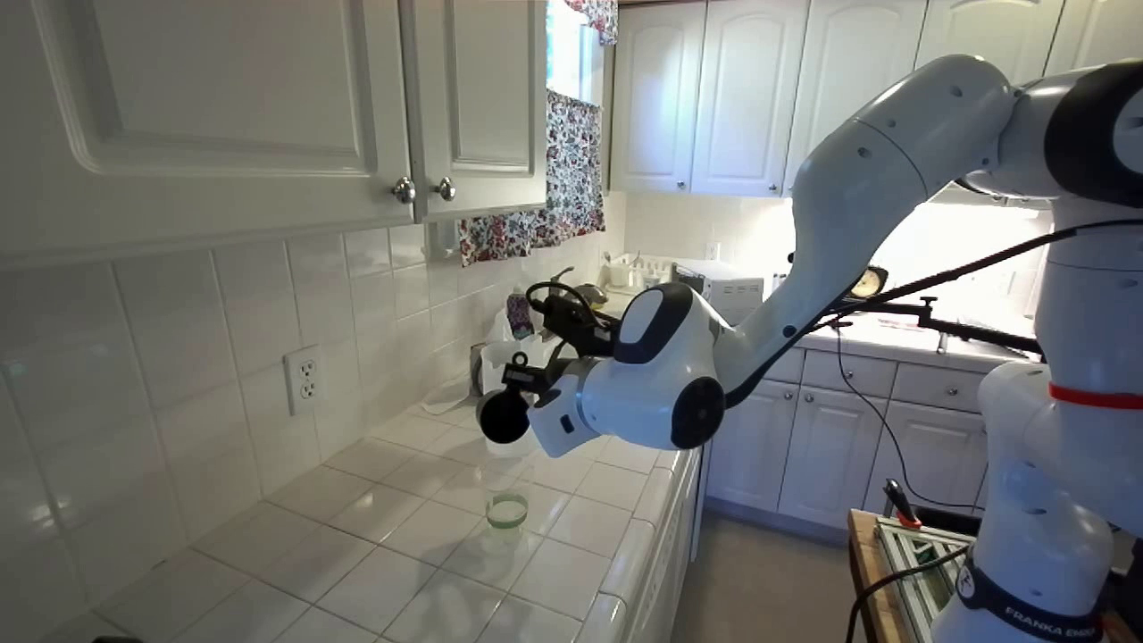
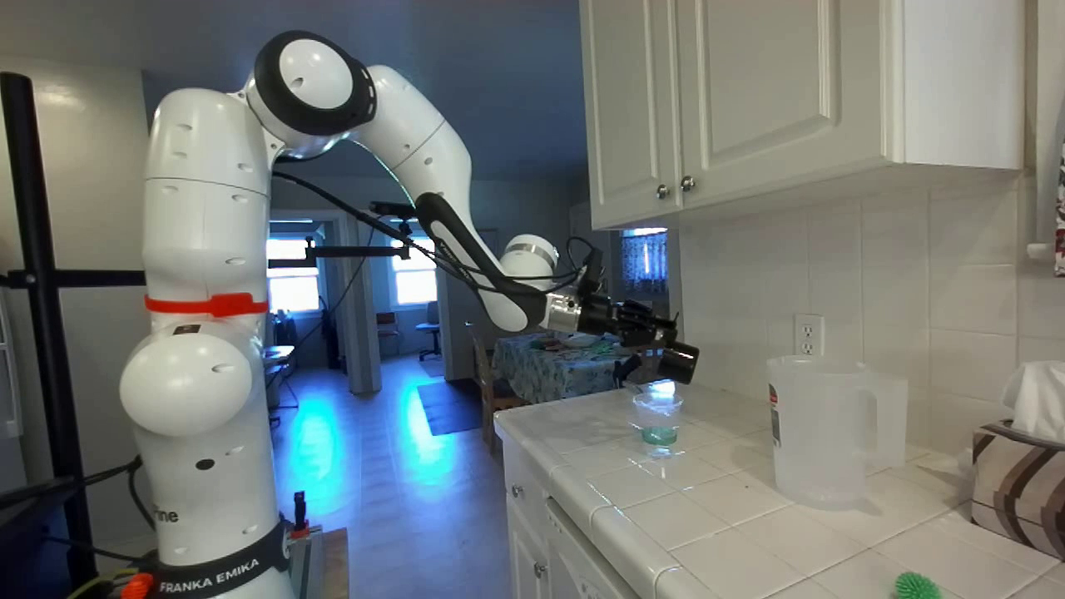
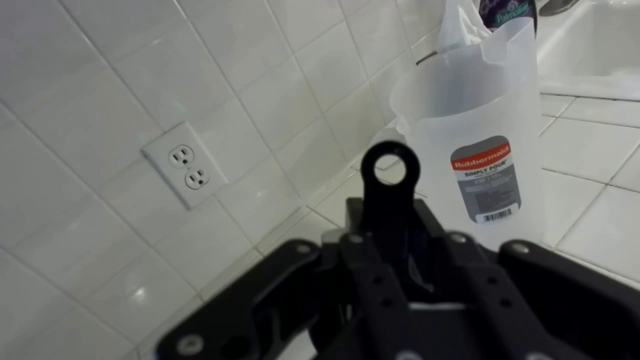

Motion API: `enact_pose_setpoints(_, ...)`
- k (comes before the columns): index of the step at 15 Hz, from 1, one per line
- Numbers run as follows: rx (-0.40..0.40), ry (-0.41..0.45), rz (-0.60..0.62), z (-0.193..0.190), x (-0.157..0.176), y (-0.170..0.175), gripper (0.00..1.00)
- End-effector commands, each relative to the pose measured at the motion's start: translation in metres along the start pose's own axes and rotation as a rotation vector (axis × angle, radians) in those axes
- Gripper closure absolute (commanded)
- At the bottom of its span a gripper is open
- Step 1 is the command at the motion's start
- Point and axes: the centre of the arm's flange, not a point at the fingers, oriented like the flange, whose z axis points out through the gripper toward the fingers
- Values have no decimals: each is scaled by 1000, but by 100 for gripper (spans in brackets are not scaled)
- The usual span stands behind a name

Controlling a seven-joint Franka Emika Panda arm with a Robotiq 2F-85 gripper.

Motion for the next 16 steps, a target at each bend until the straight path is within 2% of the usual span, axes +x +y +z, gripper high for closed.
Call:
enact_pose_setpoints(1, -14, -28, -56, -4, 5, -4, 94)
enact_pose_setpoints(16, 2, -59, -118, 0, 27, -3, 94)
